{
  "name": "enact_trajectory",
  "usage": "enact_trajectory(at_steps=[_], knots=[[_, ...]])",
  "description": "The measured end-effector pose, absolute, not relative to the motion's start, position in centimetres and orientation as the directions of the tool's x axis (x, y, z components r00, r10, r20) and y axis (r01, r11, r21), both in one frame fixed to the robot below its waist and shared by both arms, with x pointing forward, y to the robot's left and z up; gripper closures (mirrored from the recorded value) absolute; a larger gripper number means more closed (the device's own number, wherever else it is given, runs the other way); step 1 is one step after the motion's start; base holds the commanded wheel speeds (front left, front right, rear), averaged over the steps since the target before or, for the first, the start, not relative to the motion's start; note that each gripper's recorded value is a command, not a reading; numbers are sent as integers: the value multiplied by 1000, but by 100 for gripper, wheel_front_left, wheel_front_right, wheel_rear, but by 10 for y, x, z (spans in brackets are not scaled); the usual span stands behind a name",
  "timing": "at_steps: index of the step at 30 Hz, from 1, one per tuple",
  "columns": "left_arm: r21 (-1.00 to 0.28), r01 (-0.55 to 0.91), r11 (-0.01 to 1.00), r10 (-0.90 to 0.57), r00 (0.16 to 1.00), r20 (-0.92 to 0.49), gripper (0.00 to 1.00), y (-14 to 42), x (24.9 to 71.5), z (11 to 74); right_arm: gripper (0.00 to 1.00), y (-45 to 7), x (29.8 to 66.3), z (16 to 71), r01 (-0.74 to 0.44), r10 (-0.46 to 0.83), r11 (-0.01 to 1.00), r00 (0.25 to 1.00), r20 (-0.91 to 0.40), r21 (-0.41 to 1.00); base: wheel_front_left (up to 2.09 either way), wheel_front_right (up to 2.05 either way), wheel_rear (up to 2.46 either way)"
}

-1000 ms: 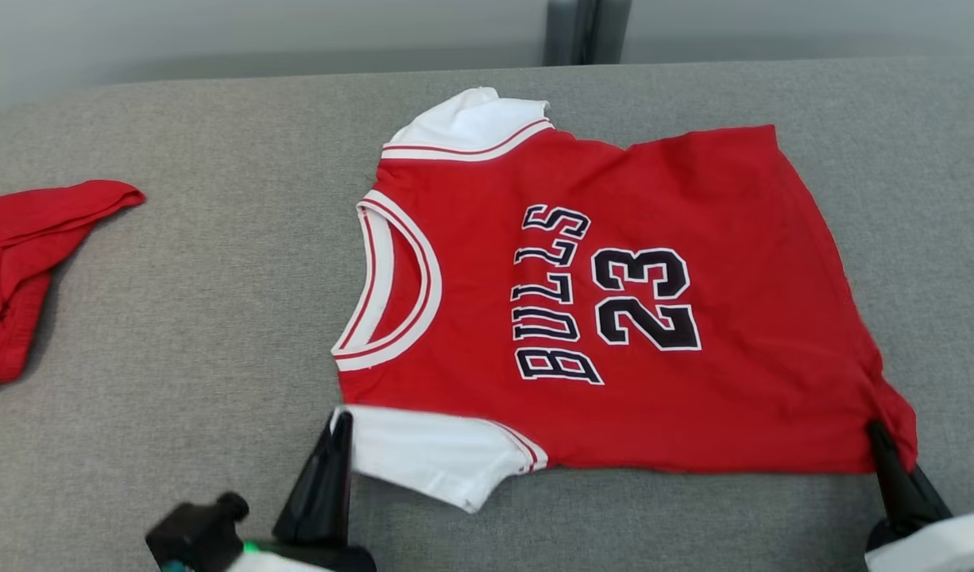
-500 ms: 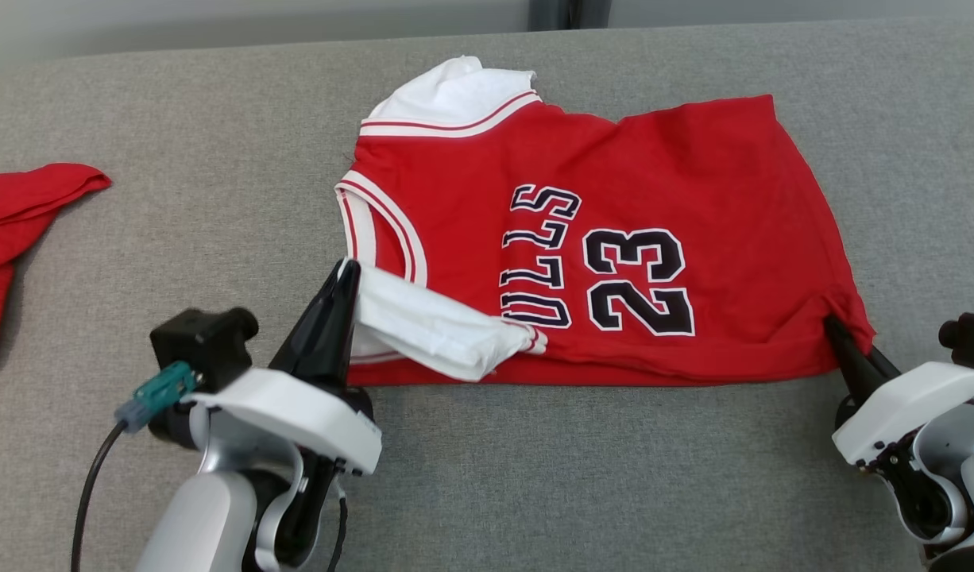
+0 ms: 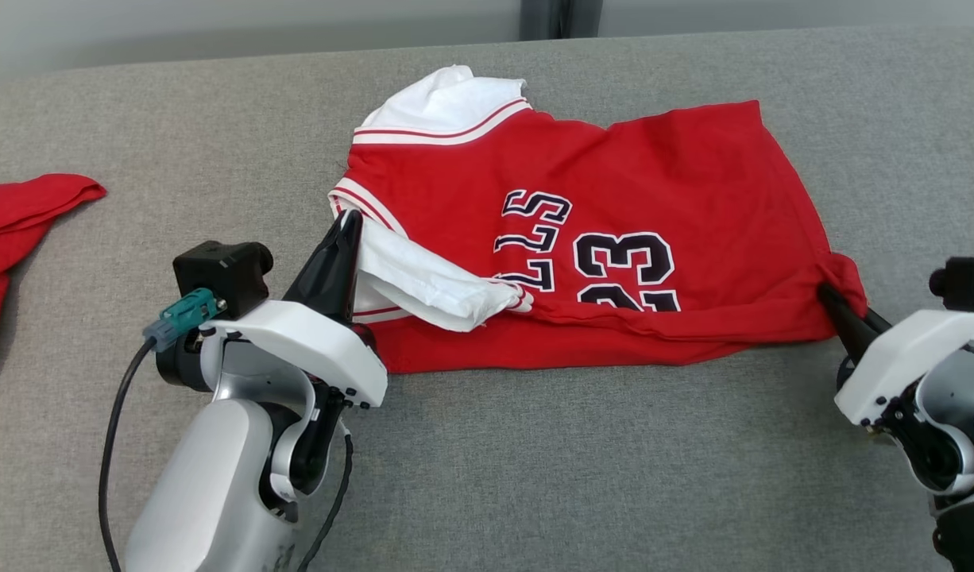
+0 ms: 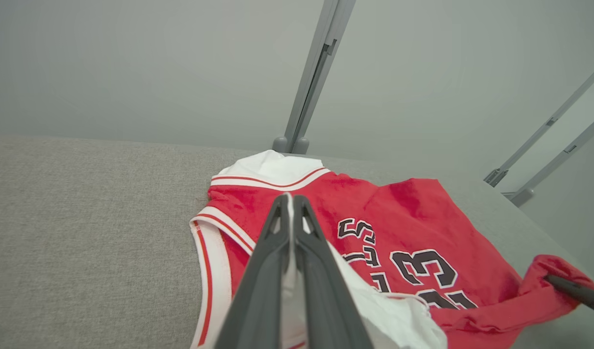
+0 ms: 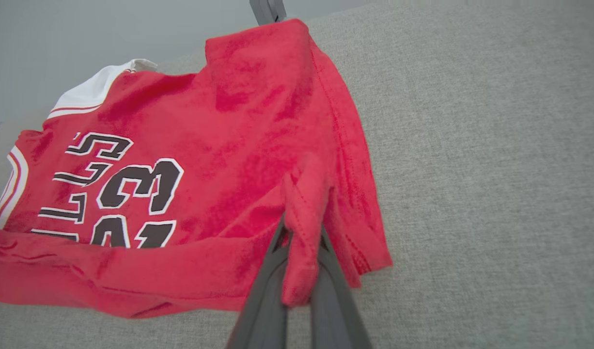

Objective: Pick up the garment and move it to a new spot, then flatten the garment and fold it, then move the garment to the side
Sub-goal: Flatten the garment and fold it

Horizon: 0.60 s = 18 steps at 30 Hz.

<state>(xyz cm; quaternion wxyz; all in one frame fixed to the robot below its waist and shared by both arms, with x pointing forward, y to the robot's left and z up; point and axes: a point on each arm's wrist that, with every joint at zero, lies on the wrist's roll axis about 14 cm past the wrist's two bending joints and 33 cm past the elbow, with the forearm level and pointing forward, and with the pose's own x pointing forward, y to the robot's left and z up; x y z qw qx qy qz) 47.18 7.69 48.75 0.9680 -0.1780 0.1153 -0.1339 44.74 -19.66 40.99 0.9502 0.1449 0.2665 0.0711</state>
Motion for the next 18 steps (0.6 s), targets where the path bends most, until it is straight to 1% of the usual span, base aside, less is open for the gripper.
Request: enact_trajectory(at_steps=[4, 5, 6, 7, 8, 9, 10, 11, 15, 18], knots=[[-370, 213, 905, -298, 935, -190, 100, 75, 477, 482, 100, -191, 453, 416, -84, 234, 950, 831, -505, 301, 0, 0, 0], [-367, 213, 906, -299, 935, -194, 100, 75, 478, 481, 94, -193, 455, 417, -84, 228, 953, 829, -511, 290, 0, 0, 0], [-363, 212, 907, -298, 934, -199, 100, 75, 480, 479, 82, -195, 456, 417, -85, 223, 958, 825, -519, 275, 0, 0, 0], [-361, 212, 908, -297, 934, -199, 100, 75, 482, 479, 33, -198, 459, 419, -80, 214, 960, 827, -520, 268, 0, 0, 0], [-358, 215, 909, -297, 935, -194, 100, 74, 484, 479, 0, -203, 461, 421, -68, 199, 963, 833, -516, 261, 0, 0, 0], [-357, 213, 910, -293, 938, -187, 69, 75, 486, 480, 0, -208, 463, 422, -57, 179, 968, 835, -520, 243, 0, 0, 0], [-351, 215, 911, -290, 941, -176, 3, 74, 488, 481, 0, -211, 465, 422, -49, 169, 971, 835, -523, 236, 0, 0, 0], [-343, 212, 915, -282, 944, -169, 0, 75, 490, 481, 0, -212, 465, 422, -44, 166, 971, 835, -524, 236, 0, 0, 0], [-327, 193, 925, -258, 952, -168, 0, 79, 490, 475, 0, -206, 464, 428, -63, 177, 970, 844, -506, 236, 0, 0, 0], [-365, 148, 919, -222, 960, -171, 0, 84, 480, 466, 0, -211, 449, 425, -87, 179, 977, 834, -522, 196, 0, 0, 0]])
